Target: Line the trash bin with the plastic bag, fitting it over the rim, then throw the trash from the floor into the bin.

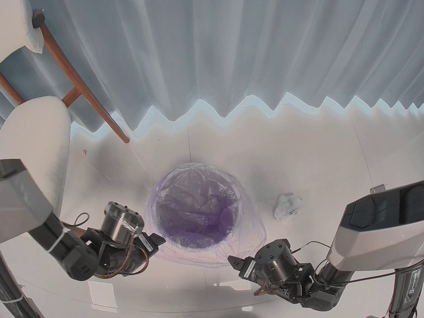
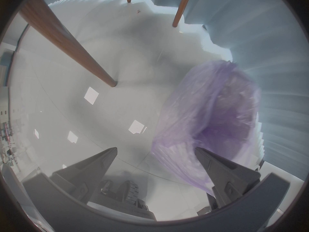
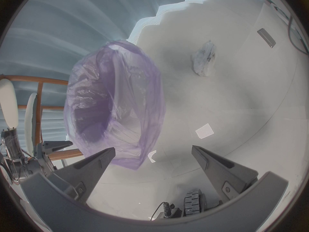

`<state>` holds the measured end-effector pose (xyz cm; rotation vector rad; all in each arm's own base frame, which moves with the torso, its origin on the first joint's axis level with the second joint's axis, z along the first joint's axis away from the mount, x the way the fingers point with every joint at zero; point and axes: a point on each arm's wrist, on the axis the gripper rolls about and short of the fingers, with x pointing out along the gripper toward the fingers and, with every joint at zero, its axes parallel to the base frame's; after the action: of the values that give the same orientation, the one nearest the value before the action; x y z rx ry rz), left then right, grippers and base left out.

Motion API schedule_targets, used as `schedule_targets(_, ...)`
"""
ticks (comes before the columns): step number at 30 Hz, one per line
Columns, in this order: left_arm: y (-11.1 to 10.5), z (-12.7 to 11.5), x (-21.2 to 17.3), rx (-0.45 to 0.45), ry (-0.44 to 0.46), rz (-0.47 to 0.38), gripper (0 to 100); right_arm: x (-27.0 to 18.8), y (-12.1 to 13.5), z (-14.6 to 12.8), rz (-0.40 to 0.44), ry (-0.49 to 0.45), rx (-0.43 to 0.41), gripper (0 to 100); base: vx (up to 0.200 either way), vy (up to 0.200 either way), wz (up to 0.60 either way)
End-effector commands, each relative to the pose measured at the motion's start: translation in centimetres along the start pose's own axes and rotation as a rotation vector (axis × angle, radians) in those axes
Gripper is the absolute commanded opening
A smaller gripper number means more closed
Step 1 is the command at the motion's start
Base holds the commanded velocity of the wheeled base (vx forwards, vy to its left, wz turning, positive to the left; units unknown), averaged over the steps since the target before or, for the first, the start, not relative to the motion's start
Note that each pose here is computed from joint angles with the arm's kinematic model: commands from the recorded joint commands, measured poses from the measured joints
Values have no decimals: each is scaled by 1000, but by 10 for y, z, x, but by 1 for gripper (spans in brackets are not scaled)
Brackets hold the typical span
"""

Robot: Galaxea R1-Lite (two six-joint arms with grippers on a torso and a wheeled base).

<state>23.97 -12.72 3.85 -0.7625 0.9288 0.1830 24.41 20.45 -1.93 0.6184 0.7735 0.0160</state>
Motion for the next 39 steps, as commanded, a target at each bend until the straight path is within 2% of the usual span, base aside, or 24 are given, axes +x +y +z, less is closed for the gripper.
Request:
schedule_targets(1, 11, -3, -77, 4, -30, -193, 100, -39, -10, 8, 60, -34, 13, 100, 0, 0, 0)
schedule_targets(3, 11, -2, -92, 5, -23, -264, 100, -42, -13, 8, 78, -45, 12, 100, 0, 0, 0)
schedule_targets(4, 11, -2, -92, 5, -23, -264, 100, -42, -13, 8, 78, -45, 12, 100, 0, 0, 0)
schedule_targets(5, 6, 4, -103, -4, -39, -330, 100, -44, -18, 6, 79, -51, 12, 100, 0, 0, 0)
schedule_targets(8, 0, 14, -103, -14, -82, -362, 100, -46, -18, 5, 98, -72, 24, 100, 0, 0, 0)
schedule_targets(10, 2, 20, -99, 6, -94, -353, 100, -47, -18, 6, 102, -102, 30, 100, 0, 0, 0)
schedule_targets(16, 4, 25, -88, 173, -80, -332, 100, -48, -26, 1, 82, -145, 33, 100, 0, 0, 0)
schedule_targets(20, 1, 25, -76, 246, -80, -313, 100, -51, -28, 1, 96, -152, 41, 100, 0, 0, 0)
schedule_targets(22, 4, 25, -62, 316, -85, -281, 100, -52, -33, -2, 75, -141, 37, 100, 0, 0, 0)
schedule_targets(27, 4, 30, -39, 359, -111, -263, 100, -53, -34, -1, 65, -154, 50, 100, 0, 0, 0)
schedule_targets(33, 7, 43, 5, 368, -218, -239, 100, -55, -33, -17, 62, -128, 28, 100, 0, 0, 0)
schedule_targets(39, 6, 42, 15, 371, -253, -266, 100, -55, -31, -26, 66, -112, 6, 100, 0, 0, 0)
